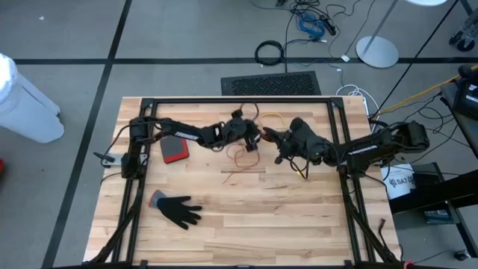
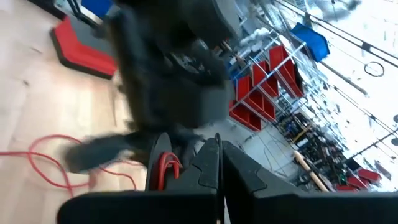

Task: Coil cords
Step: Uncoil the red wire from the spool

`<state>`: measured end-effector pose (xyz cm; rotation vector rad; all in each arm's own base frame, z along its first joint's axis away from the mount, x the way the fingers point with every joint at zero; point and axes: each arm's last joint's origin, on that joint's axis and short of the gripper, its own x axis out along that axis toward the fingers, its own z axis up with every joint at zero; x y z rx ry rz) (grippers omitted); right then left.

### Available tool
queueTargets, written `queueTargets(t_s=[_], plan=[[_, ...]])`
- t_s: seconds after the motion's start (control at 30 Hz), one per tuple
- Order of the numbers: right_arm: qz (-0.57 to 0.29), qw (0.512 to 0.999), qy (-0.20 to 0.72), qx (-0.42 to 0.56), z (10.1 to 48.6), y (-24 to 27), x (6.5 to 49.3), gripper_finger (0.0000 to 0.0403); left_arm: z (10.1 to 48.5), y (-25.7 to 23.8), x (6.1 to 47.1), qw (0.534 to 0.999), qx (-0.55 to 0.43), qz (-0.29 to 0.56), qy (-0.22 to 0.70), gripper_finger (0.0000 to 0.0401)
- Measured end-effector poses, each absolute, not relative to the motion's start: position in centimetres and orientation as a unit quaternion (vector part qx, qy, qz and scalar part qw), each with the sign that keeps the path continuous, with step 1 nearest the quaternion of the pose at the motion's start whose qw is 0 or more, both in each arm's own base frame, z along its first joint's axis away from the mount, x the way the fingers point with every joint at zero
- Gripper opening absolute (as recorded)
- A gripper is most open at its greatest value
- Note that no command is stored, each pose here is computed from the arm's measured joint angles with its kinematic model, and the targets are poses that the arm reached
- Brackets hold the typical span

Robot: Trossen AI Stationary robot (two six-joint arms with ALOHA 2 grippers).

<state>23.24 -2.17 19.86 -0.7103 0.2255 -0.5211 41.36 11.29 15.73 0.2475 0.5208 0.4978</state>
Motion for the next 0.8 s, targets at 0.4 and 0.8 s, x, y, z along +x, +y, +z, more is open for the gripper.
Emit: queueTargets(t_s=[0.4,0.8], plan=[[-0.266,0.879,0.172,-0.356,18.8,-2.1,23.0,0.0,17.5,13.4,39.8,0.914,0.116,0.273,0.277,0.0],[-0.31,0.858,0.222,-0.344,18.2,-3.3,22.6,0.0,22.3,10.7,38.7,0.925,0.136,0.248,0.254,0.0]])
